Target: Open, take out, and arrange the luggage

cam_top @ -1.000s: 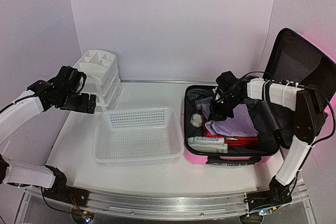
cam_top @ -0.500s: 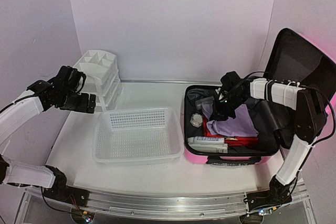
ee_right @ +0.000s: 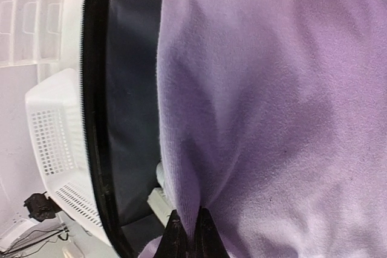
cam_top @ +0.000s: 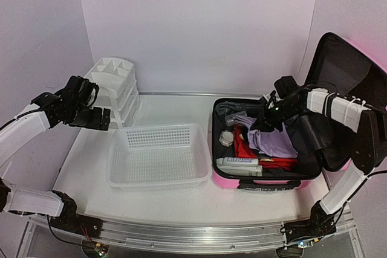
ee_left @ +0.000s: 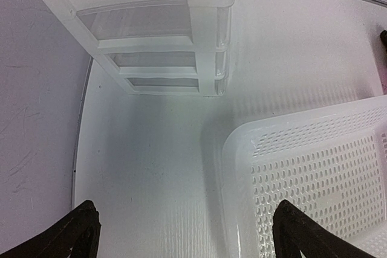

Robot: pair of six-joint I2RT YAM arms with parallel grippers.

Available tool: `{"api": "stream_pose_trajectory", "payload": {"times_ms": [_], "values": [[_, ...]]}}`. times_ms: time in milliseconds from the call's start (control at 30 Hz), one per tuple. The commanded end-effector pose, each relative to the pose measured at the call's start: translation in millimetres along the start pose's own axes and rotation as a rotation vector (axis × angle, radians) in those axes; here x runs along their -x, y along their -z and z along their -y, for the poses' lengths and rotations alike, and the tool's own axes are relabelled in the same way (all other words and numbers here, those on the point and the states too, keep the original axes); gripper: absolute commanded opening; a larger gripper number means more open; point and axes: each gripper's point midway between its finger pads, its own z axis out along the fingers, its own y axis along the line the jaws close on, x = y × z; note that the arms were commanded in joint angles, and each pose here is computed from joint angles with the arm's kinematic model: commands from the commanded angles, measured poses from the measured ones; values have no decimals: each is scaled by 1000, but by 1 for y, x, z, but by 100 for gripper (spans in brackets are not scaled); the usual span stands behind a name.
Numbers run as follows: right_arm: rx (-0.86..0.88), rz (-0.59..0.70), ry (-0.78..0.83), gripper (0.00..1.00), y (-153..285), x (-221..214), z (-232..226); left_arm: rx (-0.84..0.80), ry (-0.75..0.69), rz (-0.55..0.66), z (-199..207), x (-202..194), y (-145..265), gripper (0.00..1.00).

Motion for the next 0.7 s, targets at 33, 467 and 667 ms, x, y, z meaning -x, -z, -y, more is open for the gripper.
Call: {"api": "stream_pose_trajectory", "payload": {"times_ms": [33,467,667], "values": [[169,38,-21,0,33,9,-44,-22,27,52,1,13,3,99],[315,59,-75,0,73,12,-124,-33,40,40,0,13,0,99],[357,75,-47,0,63,3,-173,-50,44,36,2,12,0,99]]}}
